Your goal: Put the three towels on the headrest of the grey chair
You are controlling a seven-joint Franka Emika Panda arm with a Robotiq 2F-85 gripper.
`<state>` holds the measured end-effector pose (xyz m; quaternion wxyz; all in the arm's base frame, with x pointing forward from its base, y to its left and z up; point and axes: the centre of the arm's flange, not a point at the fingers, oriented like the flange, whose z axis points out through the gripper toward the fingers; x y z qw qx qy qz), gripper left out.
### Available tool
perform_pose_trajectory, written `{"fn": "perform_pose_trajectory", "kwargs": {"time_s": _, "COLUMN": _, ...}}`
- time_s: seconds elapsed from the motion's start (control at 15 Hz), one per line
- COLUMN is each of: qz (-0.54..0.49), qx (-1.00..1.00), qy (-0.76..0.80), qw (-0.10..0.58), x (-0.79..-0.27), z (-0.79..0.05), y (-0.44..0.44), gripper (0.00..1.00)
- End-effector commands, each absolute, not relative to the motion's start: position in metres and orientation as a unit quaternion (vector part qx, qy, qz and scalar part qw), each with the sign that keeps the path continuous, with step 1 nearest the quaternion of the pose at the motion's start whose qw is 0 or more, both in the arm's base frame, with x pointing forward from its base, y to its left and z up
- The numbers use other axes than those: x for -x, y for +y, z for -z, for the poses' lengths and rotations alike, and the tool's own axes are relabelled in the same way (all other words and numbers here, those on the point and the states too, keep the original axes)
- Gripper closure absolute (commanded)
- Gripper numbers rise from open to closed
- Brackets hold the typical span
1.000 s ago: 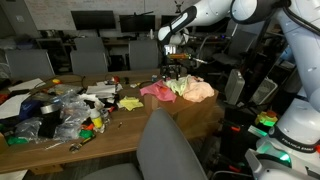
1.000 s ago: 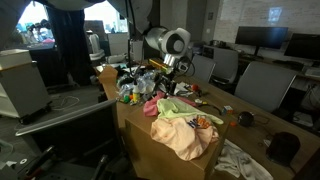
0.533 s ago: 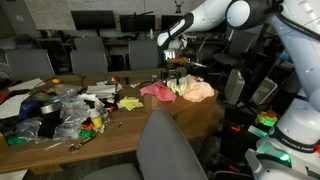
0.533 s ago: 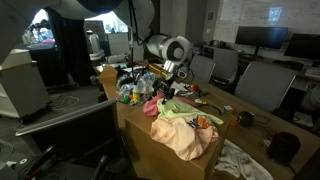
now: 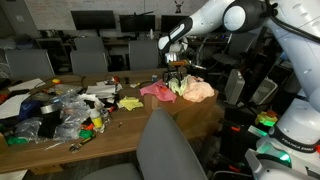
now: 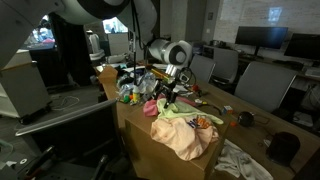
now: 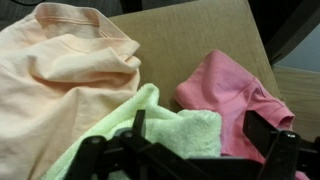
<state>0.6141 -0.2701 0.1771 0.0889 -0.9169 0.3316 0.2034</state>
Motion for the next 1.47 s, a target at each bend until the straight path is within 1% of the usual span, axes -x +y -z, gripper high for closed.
{"fn": "perform_pose_trajectory", "kwargs": {"time_s": 0.0, "qz": -0.183, "qx": 0.918, "qy": 0.343, "qw": 0.073, "x": -0.628, "z": -0.187, "y": -0.288, "gripper": 0.00}}
{"fn": "perform_pose_trajectory", "kwargs": {"time_s": 0.33, "qz": -0.149, "qx": 0.921, "qy": 0.354, "qw": 0.070, "x": -0.637, "z": -0.197, "y": -0.298, "gripper": 0.00}}
{"fn": "perform_pose_trajectory", "kwargs": {"time_s": 0.87, "qz": -0.158, "qx": 0.919, "qy": 0.355, "qw": 0.070, "x": -0.640, "z": -0.177, "y": -0.293, "gripper": 0.00}}
{"fn": "perform_pose_trajectory", "kwargs": {"time_s": 0.93, "qz": -0.160, "qx": 0.919, "qy": 0.354, "qw": 0.070, "x": -0.639, "z": -0.175, "y": -0.294, "gripper": 0.18}}
{"fn": "perform_pose_trajectory", "kwargs": {"time_s": 1.0, "qz": -0.161, "qx": 0.918, "qy": 0.355, "qw": 0.069, "x": -0.639, "z": -0.173, "y": -0.294, "gripper": 0.27}}
{"fn": "perform_pose_trajectory", "kwargs": {"time_s": 1.07, "qz": -0.162, "qx": 0.918, "qy": 0.354, "qw": 0.071, "x": -0.638, "z": -0.171, "y": -0.294, "gripper": 0.34}}
{"fn": "perform_pose_trajectory", "kwargs": {"time_s": 1.13, "qz": -0.163, "qx": 0.918, "qy": 0.355, "qw": 0.071, "x": -0.637, "z": -0.170, "y": -0.293, "gripper": 0.44}}
{"fn": "perform_pose_trajectory", "kwargs": {"time_s": 1.4, "qz": -0.164, "qx": 0.919, "qy": 0.353, "qw": 0.068, "x": -0.634, "z": -0.172, "y": -0.292, "gripper": 0.73}}
